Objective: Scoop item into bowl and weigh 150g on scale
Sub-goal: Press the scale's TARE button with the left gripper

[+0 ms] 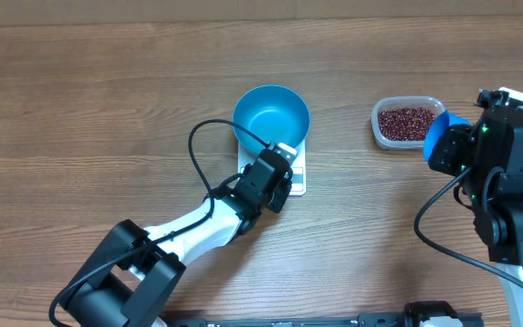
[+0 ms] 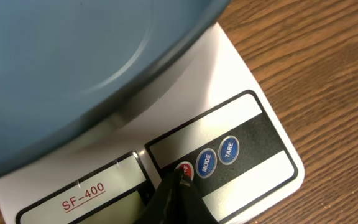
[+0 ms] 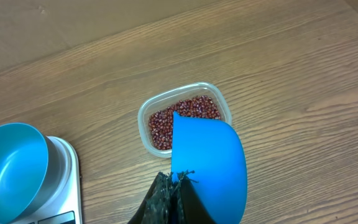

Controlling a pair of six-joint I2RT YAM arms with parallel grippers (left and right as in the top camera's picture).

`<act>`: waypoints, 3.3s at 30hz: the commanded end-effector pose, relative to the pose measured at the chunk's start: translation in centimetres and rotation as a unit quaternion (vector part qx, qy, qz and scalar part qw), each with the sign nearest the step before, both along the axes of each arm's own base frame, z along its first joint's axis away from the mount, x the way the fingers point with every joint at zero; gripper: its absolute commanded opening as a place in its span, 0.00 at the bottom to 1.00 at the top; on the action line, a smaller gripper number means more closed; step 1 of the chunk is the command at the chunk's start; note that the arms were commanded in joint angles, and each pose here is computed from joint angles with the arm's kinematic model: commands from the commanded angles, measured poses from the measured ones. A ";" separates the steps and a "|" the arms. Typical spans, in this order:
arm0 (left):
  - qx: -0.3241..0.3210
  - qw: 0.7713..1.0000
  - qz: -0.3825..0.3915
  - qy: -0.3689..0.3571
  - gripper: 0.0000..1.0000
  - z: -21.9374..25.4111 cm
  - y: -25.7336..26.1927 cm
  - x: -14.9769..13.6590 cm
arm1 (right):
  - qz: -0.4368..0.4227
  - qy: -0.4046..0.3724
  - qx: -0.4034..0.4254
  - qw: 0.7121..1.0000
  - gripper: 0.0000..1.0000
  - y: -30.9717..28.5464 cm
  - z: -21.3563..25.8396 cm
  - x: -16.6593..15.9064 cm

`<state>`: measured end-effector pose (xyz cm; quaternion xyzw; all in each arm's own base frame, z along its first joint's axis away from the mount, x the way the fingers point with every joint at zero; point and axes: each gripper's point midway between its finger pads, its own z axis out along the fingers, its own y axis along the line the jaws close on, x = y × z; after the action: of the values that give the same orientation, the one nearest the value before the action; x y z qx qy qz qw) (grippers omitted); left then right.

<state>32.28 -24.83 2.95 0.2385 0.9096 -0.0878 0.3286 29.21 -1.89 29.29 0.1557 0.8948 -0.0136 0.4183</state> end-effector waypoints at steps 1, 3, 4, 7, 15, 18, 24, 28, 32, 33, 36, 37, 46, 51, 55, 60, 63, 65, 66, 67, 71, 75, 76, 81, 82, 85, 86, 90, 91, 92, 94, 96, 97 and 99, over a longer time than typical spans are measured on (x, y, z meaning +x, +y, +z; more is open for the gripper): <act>0.014 1.000 -0.004 0.003 0.04 -0.8 0.4 -0.2 | -0.006 -0.020 -0.004 1.000 0.04 -0.3 1.4 0.1; 0.015 1.000 -0.009 0.002 0.04 -0.8 0.3 -0.3 | -0.006 -0.020 -0.004 1.000 0.04 -0.3 1.4 0.1; 0.015 1.000 -0.021 0.002 0.04 -0.8 0.1 -0.4 | -0.006 -0.020 -0.004 1.000 0.04 -0.3 1.4 0.1; 0.017 0.998 -0.054 -0.001 0.04 -0.7 -0.5 -0.7 | -0.006 -0.020 -0.004 1.000 0.04 -0.3 1.4 0.1; 0.007 0.998 -0.055 -0.008 0.04 0.1 -1.1 -0.1 | -0.006 -0.019 -0.004 1.000 0.04 -0.3 1.3 0.1; -0.002 0.999 -0.051 -0.005 0.04 0.3 -1.4 0.0 | -0.006 -0.017 -0.004 1.000 0.04 -0.3 1.3 0.0; 0.003 0.999 -0.045 0.005 0.04 -0.4 -1.2 -0.2 | -0.006 -0.018 -0.004 1.000 0.04 -0.3 1.3 0.1; 0.010 0.999 -0.040 0.003 0.04 -0.9 -1.0 0.0 | -0.006 -0.018 -0.004 1.000 0.04 -0.3 1.3 0.0; 0.012 0.999 -0.038 0.002 0.04 -1.3 -1.0 0.2 | -0.006 -0.018 -0.004 1.000 0.04 -0.3 1.3 0.0; 0.011 0.999 -0.038 0.001 0.04 -1.2 -1.0 0.3 | -0.006 -0.018 -0.004 1.000 0.04 -0.3 1.3 0.0; 0.003 0.999 -0.037 -0.010 0.04 -0.8 -1.3 0.6 | -0.006 -0.018 -0.004 1.000 0.04 -0.3 1.3 0.1; 0.003 0.999 -0.036 -0.011 0.04 -0.8 -1.3 0.7 | -0.006 -0.018 -0.004 1.000 0.04 -0.3 1.3 0.0; 0.016 0.999 -0.025 -0.016 0.04 -0.9 -0.7 0.9 | -0.006 -0.017 -0.004 1.000 0.04 -0.3 1.3 0.0; 0.022 0.999 -0.018 -0.022 0.04 -0.8 -0.5 1.2 | -0.006 -0.017 -0.004 1.000 0.04 -0.3 1.3 0.0; 0.022 0.999 -0.018 -0.022 0.04 -0.8 -0.5 1.2 | -0.006 -0.017 -0.004 1.000 0.04 -0.3 1.3 0.0; 0.022 0.999 -0.018 -0.022 0.04 -0.8 -0.5 1.2 | -0.006 -0.017 -0.004 1.000 0.04 -0.3 1.3 0.0; 0.022 0.999 -0.018 -0.022 0.04 -0.8 -0.5 1.2 | -0.006 -0.017 -0.004 1.000 0.04 -0.3 1.3 0.0; 0.022 0.999 -0.019 -0.022 0.04 -0.9 -0.5 1.2 | -0.006 -0.017 -0.004 1.000 0.04 -0.3 1.2 0.0; 0.022 0.999 -0.019 -0.021 0.04 -0.9 -0.5 1.2 | -0.006 -0.016 -0.004 1.000 0.04 -0.3 1.2 0.0; 0.023 0.999 -0.019 -0.021 0.04 -0.9 -0.5 1.2 | -0.005 -0.016 -0.004 1.000 0.04 -0.3 1.2 0.0; 0.022 0.999 -0.020 -0.019 0.04 -1.2 -0.6 1.2 | -0.006 -0.016 -0.004 1.000 0.04 -0.3 1.2 0.0; 0.022 0.999 -0.020 -0.019 0.04 -1.3 -0.6 1.2 | -0.005 -0.016 -0.004 1.000 0.04 -0.3 1.2 0.0; 0.022 0.999 -0.020 -0.019 0.04 -1.3 -0.6 1.2 | -0.006 -0.016 -0.004 1.000 0.04 -0.3 1.2 0.0; 0.023 0.999 -0.021 -0.016 0.04 -1.8 -0.6 1.1 | -0.006 -0.015 -0.004 1.000 0.04 -0.3 1.2 0.0; 0.023 0.999 -0.021 -0.016 0.04 -1.9 -0.7 1.2 | -0.006 -0.015 -0.004 1.000 0.04 -0.3 1.2 0.0; 0.023 0.999 -0.021 -0.015 0.04 -1.9 -0.7 1.2 | -0.006 -0.013 -0.004 1.000 0.04 -0.3 1.1 -0.1; 0.023 0.999 -0.021 -0.015 0.04 -1.9 -0.6 1.2 | -0.005 -0.013 -0.004 1.000 0.04 -0.3 1.1 -0.1; 0.028 0.999 -0.022 -0.007 0.04 -2.2 -0.5 0.8 | -0.006 -0.013 -0.004 1.000 0.04 -0.3 1.1 -0.1; 0.029 0.999 -0.022 -0.007 0.04 -2.2 -0.4 0.8 | -0.006 -0.013 -0.004 1.000 0.04 -0.3 1.1 -0.1; 0.029 0.999 -0.022 -0.007 0.04 -2.2 -0.4 0.8 | -0.006 -0.013 -0.004 1.000 0.04 -0.3 1.1 -0.1; 0.028 0.999 -0.022 -0.007 0.04 -2.2 -0.5 0.8 | -0.006 -0.013 -0.004 1.000 0.04 -0.3 1.1 -0.1; 0.029 0.999 -0.023 -0.006 0.04 -2.2 -0.4 0.8 | -0.005 -0.012 -0.004 1.000 0.04 -0.3 1.1 -0.1; 0.029 0.999 -0.022 -0.006 0.04 -2.2 -0.4 0.8 | -0.006 -0.012 -0.004 1.000 0.04 -0.3 1.1 -0.1; 0.029 0.999 -0.023 -0.006 0.04 -2.2 -0.4 0.8 | -0.006 -0.012 -0.004 1.000 0.04 -0.3 1.1 -0.1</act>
<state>33.39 -25.72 2.11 0.2703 0.8965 -0.0780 0.3423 29.06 -1.91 29.14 0.1557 0.8966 -0.0146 0.4144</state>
